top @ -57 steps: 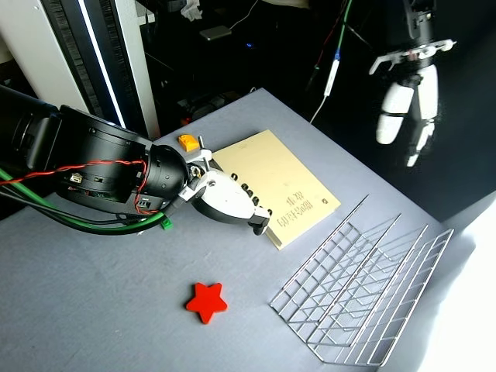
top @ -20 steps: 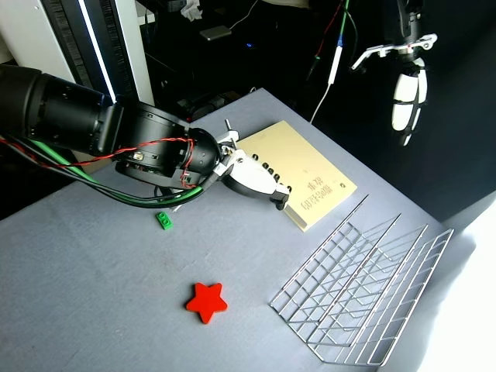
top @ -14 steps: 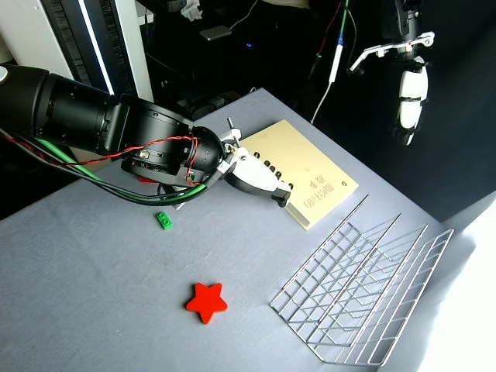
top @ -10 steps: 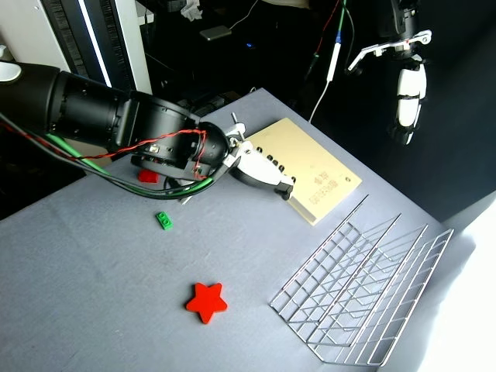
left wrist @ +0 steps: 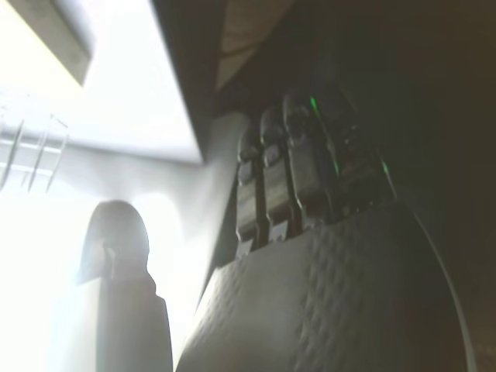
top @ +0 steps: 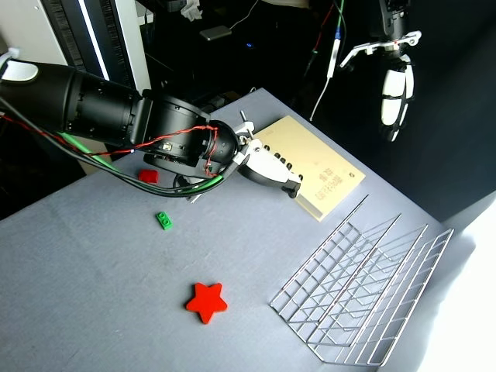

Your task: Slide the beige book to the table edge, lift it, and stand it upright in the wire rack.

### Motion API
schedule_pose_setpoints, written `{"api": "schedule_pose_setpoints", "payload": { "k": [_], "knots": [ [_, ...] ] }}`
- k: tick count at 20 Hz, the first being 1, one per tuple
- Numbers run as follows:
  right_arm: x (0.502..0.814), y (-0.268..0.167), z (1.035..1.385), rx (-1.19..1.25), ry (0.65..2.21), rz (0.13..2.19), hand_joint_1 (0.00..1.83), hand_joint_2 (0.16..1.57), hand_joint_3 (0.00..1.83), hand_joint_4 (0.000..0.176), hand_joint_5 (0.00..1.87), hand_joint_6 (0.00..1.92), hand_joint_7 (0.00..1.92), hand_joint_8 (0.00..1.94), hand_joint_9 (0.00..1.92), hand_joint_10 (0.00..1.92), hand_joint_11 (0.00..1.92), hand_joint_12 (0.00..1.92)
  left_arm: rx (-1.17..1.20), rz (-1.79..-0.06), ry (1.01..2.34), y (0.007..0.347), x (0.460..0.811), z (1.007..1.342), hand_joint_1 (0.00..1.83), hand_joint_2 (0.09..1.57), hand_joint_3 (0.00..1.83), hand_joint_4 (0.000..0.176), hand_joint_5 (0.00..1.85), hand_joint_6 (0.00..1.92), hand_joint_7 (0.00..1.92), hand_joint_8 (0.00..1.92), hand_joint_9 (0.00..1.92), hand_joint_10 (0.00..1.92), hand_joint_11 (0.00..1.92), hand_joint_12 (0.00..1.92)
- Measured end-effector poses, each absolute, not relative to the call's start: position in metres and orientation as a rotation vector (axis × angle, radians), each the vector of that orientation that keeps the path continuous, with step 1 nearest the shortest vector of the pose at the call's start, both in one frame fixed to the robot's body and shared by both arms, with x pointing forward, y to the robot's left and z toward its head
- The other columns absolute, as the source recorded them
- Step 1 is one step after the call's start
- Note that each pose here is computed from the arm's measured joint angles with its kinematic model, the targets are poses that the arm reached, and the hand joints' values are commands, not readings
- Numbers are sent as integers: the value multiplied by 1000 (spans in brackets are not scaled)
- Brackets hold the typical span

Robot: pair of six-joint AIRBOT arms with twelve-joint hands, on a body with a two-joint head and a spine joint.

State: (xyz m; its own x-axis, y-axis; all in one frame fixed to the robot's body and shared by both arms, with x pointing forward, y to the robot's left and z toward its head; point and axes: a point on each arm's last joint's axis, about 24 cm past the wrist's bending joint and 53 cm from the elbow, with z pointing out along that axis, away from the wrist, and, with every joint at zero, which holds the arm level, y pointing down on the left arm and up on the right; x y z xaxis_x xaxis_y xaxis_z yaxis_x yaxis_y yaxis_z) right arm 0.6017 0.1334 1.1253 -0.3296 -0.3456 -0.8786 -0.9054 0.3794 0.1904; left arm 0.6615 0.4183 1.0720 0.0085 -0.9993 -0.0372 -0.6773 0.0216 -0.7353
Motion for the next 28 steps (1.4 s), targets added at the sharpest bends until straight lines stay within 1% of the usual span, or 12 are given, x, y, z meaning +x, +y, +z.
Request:
{"api": "schedule_pose_setpoints", "payload": {
  "k": [5,7,10,11,13,20,21,22,23,24,26,28],
  "knots": [
    [600,140,1127,-1085,1851,915,271,1188,0,0,254,2,241,4,252,5,0,698,-1707,-726,1730,417,661,1072,313,1140,0,0,340,8,330,6,331,7,0,803],
    [596,145,1126,-1088,1851,927,287,1184,0,0,250,5,246,2,252,3,0,677,-1703,-707,1726,424,660,1072,434,1099,0,0,341,4,335,4,336,5,0,776],
    [595,148,1127,-1089,1847,932,279,1187,0,0,243,1,237,1,248,0,0,657,-1701,-703,1717,428,662,1074,470,1082,0,0,344,2,347,5,351,7,0,806],
    [595,148,1127,-1086,1846,931,273,1189,1,0,258,4,251,4,258,3,0,678,-1701,-702,1717,428,662,1074,594,1034,0,0,362,3,353,2,365,6,0,888],
    [595,149,1128,-1085,1844,931,279,1189,0,0,255,0,249,0,256,1,0,738,-1700,-707,1717,427,663,1074,677,1014,0,0,358,7,349,3,350,2,0,836],
    [605,147,1127,-1065,1848,916,280,1183,0,0,281,0,273,0,285,3,0,780,-1699,-715,1723,422,668,1069,776,1027,3,0,355,5,346,4,352,5,0,838],
    [608,146,1127,-1059,1849,910,269,1190,0,0,269,1,258,0,274,0,0,834,-1698,-716,1723,422,668,1069,843,1034,2,0,343,0,309,0,335,0,0,906],
    [610,146,1128,-1055,1848,907,269,1190,0,0,269,1,258,0,274,0,0,834,-1700,-716,1722,422,668,1069,843,1034,2,0,343,0,309,0,335,0,0,906],
    [610,147,1128,-1052,1845,907,268,1189,0,0,265,0,257,2,269,1,0,818,-1699,-716,1722,422,668,1069,734,1067,10,0,287,0,274,0,307,0,0,856],
    [609,149,1128,-1053,1844,909,267,1188,0,0,264,0,258,2,269,2,0,814,-1699,-715,1723,422,668,1069,719,1072,11,0,279,0,268,0,302,0,0,846],
    [606,154,1128,-1061,1840,917,209,1196,2,0,263,0,266,3,276,3,0,846,-1699,-717,1723,422,668,1069,787,1043,0,0,322,11,299,8,321,6,0,866],
    [604,158,1128,-1066,1838,922,166,1198,3,0,277,5,285,8,289,7,0,854,-1699,-716,1724,422,668,1069,752,1059,3,0,297,2,273,2,293,1,0,805]
  ]
}}
